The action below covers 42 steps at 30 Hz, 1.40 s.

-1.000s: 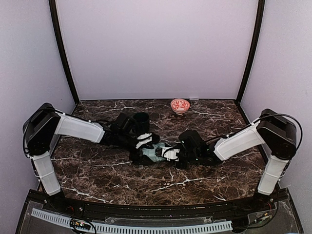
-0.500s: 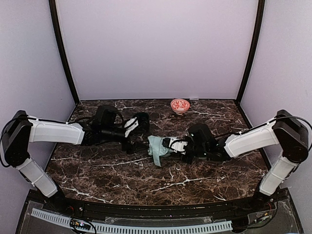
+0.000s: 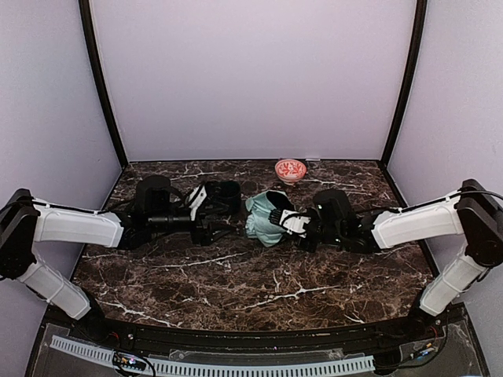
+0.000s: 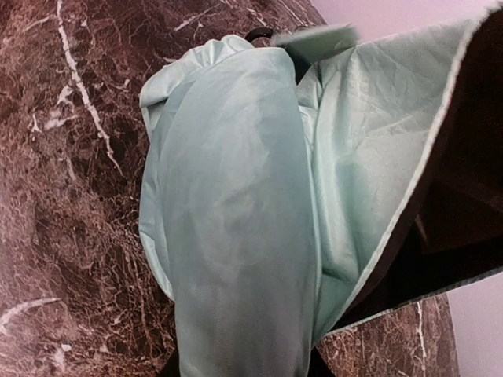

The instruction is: Put away the umbrella

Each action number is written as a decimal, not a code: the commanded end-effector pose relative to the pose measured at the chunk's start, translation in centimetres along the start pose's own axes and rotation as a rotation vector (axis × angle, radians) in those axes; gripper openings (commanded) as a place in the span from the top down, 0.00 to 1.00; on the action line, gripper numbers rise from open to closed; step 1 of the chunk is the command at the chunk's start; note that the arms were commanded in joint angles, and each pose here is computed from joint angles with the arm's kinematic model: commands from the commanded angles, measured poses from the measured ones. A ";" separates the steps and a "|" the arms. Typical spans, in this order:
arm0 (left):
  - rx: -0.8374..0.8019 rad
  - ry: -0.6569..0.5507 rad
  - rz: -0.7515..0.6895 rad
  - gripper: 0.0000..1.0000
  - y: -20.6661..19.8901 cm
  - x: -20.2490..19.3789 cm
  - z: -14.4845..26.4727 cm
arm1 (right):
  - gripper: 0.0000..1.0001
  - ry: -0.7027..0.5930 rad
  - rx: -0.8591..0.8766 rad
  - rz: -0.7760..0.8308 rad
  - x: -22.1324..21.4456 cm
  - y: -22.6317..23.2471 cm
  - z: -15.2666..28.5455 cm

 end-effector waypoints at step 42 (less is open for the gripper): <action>-0.355 0.148 -0.078 0.95 -7.5 -3.3 -12.5 | 1.00 0.063 0.051 0.113 -2.8 7.2 -2.0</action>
Point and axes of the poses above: each gripper's point midway between its finger pads, its own z axis back along the fingers, its own y axis along the line the jaws close on, x = y × z, the point moved 5 cm from there along z, back along the fingers, and after that the axes turned 14 degrees about -z, right-handed, at the moved point
